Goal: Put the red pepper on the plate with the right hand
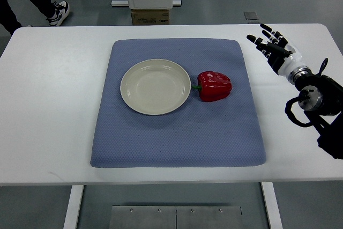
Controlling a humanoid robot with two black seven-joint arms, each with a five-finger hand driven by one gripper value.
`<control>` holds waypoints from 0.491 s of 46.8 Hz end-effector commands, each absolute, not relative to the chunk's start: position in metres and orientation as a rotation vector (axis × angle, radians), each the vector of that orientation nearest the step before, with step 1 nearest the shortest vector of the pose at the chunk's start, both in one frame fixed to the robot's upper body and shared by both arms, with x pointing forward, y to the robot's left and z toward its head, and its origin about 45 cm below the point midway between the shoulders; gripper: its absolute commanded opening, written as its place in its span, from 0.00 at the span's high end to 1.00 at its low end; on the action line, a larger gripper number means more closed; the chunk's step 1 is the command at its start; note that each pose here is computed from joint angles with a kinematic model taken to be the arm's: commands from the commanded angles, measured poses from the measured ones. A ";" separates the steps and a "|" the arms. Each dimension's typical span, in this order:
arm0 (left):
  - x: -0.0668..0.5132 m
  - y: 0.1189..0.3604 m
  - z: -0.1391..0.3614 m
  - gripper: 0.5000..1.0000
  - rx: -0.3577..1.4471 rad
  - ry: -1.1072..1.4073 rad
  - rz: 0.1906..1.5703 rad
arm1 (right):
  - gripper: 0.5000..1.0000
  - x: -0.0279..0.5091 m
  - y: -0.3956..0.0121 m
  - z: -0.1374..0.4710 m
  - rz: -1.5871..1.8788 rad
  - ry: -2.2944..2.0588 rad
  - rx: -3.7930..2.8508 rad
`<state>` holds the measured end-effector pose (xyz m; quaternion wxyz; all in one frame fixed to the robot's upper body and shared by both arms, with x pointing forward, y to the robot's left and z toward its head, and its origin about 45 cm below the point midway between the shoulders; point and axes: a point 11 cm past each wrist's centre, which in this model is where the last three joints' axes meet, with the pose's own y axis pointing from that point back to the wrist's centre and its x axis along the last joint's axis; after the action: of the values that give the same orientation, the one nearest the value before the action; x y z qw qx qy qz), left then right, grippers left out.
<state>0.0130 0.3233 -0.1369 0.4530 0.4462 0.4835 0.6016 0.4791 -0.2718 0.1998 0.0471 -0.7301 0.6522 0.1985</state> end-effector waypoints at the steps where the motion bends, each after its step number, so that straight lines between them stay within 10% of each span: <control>1: 0.013 0.323 -0.137 0.00 1.101 1.195 1.487 | 0.00 0.480 -0.271 0.201 0.607 1.986 -2.225; 23: 0.013 0.323 -0.137 0.00 1.102 1.194 1.485 | 0.00 0.478 -0.271 0.196 0.626 1.969 -2.245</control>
<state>0.0130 0.3233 -0.1369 0.4530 0.4462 0.4835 0.6016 0.4777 -0.2697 0.1963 0.0442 -0.7361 0.6437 0.2046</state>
